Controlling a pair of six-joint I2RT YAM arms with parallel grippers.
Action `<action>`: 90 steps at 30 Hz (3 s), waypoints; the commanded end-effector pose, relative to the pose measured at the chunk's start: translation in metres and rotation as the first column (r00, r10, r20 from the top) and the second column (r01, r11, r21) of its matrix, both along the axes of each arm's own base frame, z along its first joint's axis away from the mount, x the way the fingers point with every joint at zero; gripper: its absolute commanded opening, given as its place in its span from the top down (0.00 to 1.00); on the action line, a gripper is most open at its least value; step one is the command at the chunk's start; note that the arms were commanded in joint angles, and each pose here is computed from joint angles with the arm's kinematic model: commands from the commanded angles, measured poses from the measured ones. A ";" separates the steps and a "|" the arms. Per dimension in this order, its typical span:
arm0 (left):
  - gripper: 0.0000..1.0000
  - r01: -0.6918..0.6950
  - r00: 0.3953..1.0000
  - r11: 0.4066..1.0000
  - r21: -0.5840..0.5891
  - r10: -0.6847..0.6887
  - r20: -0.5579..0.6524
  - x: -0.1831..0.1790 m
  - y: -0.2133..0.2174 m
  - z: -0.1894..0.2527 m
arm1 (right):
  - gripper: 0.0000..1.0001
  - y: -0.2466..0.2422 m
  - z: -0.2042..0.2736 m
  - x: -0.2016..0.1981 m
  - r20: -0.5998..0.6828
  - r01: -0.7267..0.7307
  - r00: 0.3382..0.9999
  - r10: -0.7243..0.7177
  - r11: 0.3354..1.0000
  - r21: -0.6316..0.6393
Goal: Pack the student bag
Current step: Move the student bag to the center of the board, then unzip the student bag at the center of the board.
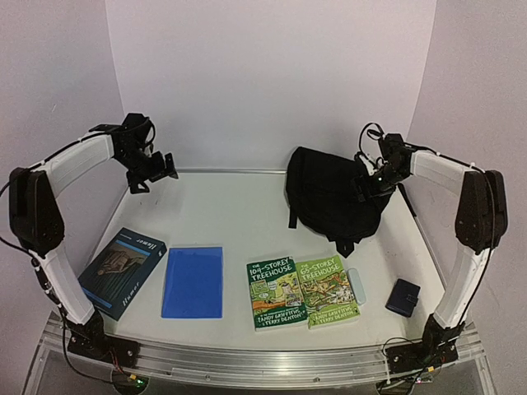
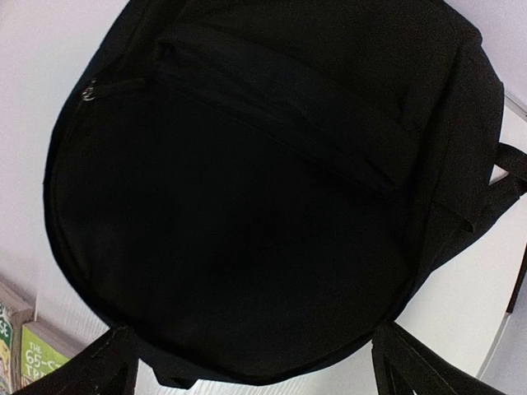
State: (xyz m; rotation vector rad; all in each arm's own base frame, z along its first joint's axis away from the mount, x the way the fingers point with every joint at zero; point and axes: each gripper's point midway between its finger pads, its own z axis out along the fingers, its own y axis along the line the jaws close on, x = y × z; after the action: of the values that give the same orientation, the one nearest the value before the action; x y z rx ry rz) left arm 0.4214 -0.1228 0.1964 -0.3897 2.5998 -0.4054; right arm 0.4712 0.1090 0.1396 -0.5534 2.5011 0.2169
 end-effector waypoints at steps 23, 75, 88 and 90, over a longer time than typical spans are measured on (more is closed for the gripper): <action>0.00 0.234 0.971 0.951 -0.201 -0.238 0.006 0.049 -0.111 -0.021 | 0.24 -0.073 -0.124 0.081 -0.161 0.204 0.961 -0.223 0.971 -0.128; 0.39 0.156 0.966 0.846 -0.509 -0.239 -0.100 0.048 -0.203 -0.122 | 0.15 0.267 0.006 -0.009 -0.024 -0.366 0.913 0.407 0.843 0.394; 0.73 0.148 0.964 0.839 -0.524 -0.241 -0.115 0.041 -0.203 -0.139 | 0.32 0.312 -0.041 -0.018 -0.112 -0.310 0.910 0.399 0.835 0.454; 0.78 0.147 0.963 0.838 -0.525 -0.243 -0.118 0.040 -0.202 -0.141 | 0.33 0.316 -0.048 -0.016 -0.121 -0.299 0.912 0.393 0.835 0.461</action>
State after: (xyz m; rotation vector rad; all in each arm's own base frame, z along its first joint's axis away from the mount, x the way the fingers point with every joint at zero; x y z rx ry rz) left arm 0.4595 -0.3240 0.0527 -0.3569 2.7101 -1.1825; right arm 0.4466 0.4051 0.0846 -0.8584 2.4614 0.9476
